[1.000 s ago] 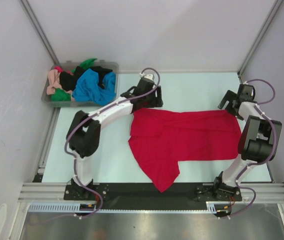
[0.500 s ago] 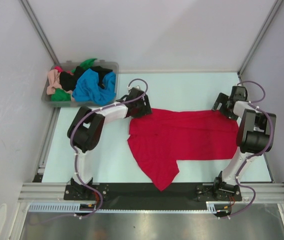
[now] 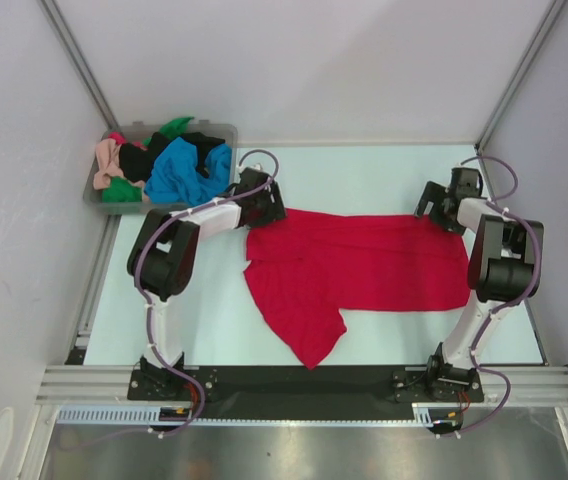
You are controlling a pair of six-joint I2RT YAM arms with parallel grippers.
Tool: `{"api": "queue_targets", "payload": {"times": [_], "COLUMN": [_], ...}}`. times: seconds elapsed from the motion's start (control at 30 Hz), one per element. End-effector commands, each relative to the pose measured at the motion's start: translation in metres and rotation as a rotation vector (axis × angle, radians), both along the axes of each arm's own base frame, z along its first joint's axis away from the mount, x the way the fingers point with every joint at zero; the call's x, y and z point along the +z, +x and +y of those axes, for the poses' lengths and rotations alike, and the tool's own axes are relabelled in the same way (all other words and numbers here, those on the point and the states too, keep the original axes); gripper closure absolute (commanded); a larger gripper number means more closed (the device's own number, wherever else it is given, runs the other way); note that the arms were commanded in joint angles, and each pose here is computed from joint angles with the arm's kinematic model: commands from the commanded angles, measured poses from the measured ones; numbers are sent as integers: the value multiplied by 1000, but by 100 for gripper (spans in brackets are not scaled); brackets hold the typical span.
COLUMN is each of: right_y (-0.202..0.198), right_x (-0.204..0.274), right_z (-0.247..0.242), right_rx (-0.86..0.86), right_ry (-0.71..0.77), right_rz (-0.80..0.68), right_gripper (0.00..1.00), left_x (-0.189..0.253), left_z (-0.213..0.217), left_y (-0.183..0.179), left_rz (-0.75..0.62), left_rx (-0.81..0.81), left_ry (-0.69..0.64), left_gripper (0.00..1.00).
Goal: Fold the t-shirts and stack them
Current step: Fold the tshirt
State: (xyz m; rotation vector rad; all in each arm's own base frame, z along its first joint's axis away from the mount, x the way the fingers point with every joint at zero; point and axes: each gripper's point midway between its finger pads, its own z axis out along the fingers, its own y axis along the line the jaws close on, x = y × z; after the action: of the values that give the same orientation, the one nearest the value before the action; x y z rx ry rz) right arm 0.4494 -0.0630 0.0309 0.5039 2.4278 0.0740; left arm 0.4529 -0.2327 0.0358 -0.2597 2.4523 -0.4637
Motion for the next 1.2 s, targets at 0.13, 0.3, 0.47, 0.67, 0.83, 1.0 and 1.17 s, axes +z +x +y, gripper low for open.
{"api": "queue_targets", "payload": {"times": [0.13,0.3,0.47,0.67,0.83,1.0,1.17], "right_y": [23,42,43,29,20,13,11], "right_x": [37,112,123,67,35,15,3], "right_z": [2,26,30,29,20,14,12], "right_rx": [37,129,65,31,-9,-32,-34], "right_ry": [-5,-88,-81,-54,-15,30,40], "right_rz": [-56,-193,-203,-95,-22,0,21], "right_gripper": [1,0,2,4,2,0,0], "left_x": [4,59,102,77,42,28,5], "left_z": [29,14,6,-17,-23,-17,-20], "left_y": [-7,9,26,29,20,17,12], "left_rz": [4,-117,-199,-114,-39,-17,41], "left_rx": [-19,-90,-86,-63,-23,10,25], "left_ry": [105,78,56,-51,-83,-54,-66], "left_gripper": [25,23,22,24,23,21,21]}}
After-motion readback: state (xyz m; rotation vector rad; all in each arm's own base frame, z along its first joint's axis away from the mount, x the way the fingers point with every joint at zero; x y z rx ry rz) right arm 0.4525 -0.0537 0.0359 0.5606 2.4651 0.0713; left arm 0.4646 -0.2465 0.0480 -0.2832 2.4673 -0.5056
